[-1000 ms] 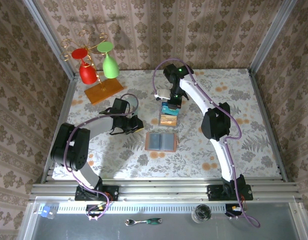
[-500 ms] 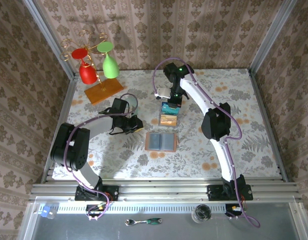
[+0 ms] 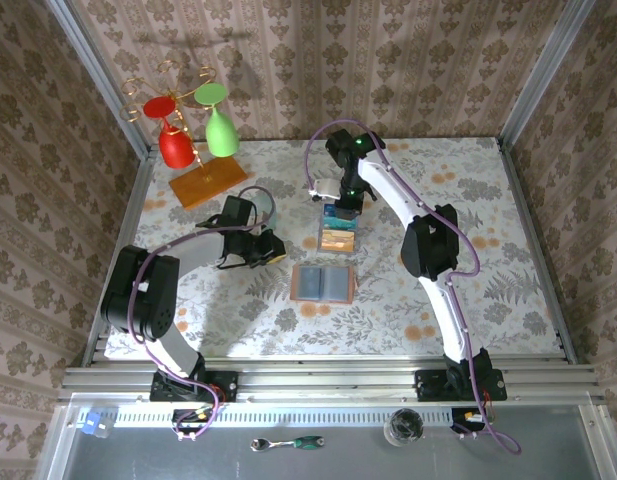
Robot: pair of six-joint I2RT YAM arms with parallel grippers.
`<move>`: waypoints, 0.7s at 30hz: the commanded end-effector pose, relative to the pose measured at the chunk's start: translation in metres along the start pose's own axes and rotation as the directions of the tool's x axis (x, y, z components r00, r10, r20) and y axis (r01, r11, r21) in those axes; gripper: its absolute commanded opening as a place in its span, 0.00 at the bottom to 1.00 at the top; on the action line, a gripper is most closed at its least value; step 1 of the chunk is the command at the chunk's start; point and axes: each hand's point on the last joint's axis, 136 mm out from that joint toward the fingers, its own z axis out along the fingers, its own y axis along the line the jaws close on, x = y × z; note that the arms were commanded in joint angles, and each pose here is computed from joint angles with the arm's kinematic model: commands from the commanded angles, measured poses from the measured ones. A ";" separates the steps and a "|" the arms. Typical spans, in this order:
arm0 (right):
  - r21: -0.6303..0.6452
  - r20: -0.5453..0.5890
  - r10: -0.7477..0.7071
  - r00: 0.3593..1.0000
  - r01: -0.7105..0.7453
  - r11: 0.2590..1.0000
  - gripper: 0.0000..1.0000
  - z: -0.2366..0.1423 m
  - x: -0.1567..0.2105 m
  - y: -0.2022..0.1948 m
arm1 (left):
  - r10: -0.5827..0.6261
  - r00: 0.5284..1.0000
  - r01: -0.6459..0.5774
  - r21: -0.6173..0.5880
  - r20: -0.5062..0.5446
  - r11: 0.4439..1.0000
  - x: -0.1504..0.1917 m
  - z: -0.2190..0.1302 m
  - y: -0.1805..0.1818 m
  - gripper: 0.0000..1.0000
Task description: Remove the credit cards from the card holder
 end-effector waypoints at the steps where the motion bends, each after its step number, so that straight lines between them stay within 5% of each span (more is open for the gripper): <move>1: 0.054 -0.006 0.007 1.000 -0.007 0.999 0.19 -0.009 0.002 -0.012 | -0.018 0.999 0.018 -0.009 -0.034 1.000 0.006 0.006 0.010 0.16; 12: 0.134 0.132 0.132 0.982 -0.150 0.980 0.19 -0.029 -0.011 -0.017 | -0.005 0.998 0.006 0.015 -0.059 1.000 0.014 0.012 0.006 0.15; 21: 0.040 0.427 0.349 0.834 -0.403 0.914 0.22 -0.046 -0.042 0.017 | 0.014 0.995 -0.011 0.030 -0.095 1.000 0.032 0.026 0.003 0.14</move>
